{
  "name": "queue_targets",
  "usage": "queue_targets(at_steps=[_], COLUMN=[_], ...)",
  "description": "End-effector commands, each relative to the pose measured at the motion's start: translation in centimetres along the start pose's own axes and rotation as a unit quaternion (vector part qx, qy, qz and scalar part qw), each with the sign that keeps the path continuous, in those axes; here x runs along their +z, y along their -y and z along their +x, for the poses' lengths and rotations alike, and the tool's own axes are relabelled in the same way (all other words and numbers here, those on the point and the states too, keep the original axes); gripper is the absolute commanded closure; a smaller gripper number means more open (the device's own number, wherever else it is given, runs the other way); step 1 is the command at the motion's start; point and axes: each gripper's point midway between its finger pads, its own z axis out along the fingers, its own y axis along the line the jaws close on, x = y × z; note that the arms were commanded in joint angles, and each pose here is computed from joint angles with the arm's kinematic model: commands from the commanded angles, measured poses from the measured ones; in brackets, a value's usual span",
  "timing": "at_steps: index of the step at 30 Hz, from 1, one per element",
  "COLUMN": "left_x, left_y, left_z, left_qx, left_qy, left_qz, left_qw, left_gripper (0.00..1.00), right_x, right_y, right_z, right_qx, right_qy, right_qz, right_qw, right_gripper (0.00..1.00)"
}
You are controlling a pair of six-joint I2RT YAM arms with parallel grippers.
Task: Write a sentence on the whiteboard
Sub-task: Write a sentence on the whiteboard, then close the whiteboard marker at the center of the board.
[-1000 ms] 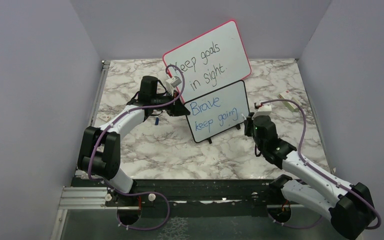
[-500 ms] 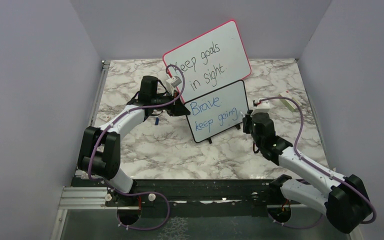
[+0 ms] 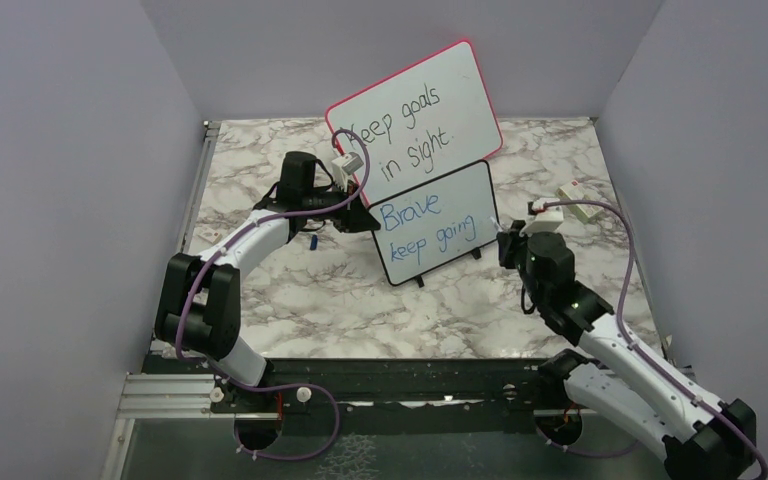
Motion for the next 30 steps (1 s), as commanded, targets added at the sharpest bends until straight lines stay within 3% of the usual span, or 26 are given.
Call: queue_targets(at_steps=[1, 5, 7, 15, 22, 27, 30], left_x=[-0.4, -1.2, -1.8, -5.5, -9.3, -12.3, -13.2], left_y=[-0.5, -0.1, 0.2, 1.8, -0.5, -3.0, -3.5], left_z=[0.0, -1.1, -1.8, -4.7, -3.9, -2.7, -2.1], left_qx=[0.0, 0.005, 0.01, 0.04, 0.01, -0.044, -0.037], left_qy=[-0.006, 0.007, 0.016, 0.059, 0.081, 0.115, 0.117], left_qz=[-0.038, -0.055, -0.069, -0.145, -0.283, -0.394, -0.417], left_qw=[0.999, 0.998, 0.997, 0.987, 0.956, 0.911, 0.901], left_gripper=[0.91, 0.9, 0.84, 0.45, 0.04, 0.01, 0.01], right_x=[-1.8, -3.5, -4.3, -6.8, -8.6, -9.2, -9.5], right_y=[0.9, 1.2, 1.4, 2.3, 2.7, 2.7, 2.7], right_z=[-2.3, -4.3, -5.0, -7.1, -8.0, -8.0, -8.1], right_qx=[0.004, 0.013, 0.017, 0.025, 0.034, 0.04, 0.042], right_qy=[0.015, 0.039, 0.047, 0.069, 0.082, 0.09, 0.095], right_qz=[0.011, 0.007, 0.005, 0.008, 0.001, -0.011, -0.017], right_qw=[1.0, 0.999, 0.999, 0.997, 0.996, 0.995, 0.994], right_gripper=[0.99, 0.99, 0.99, 0.99, 1.0, 0.99, 1.0])
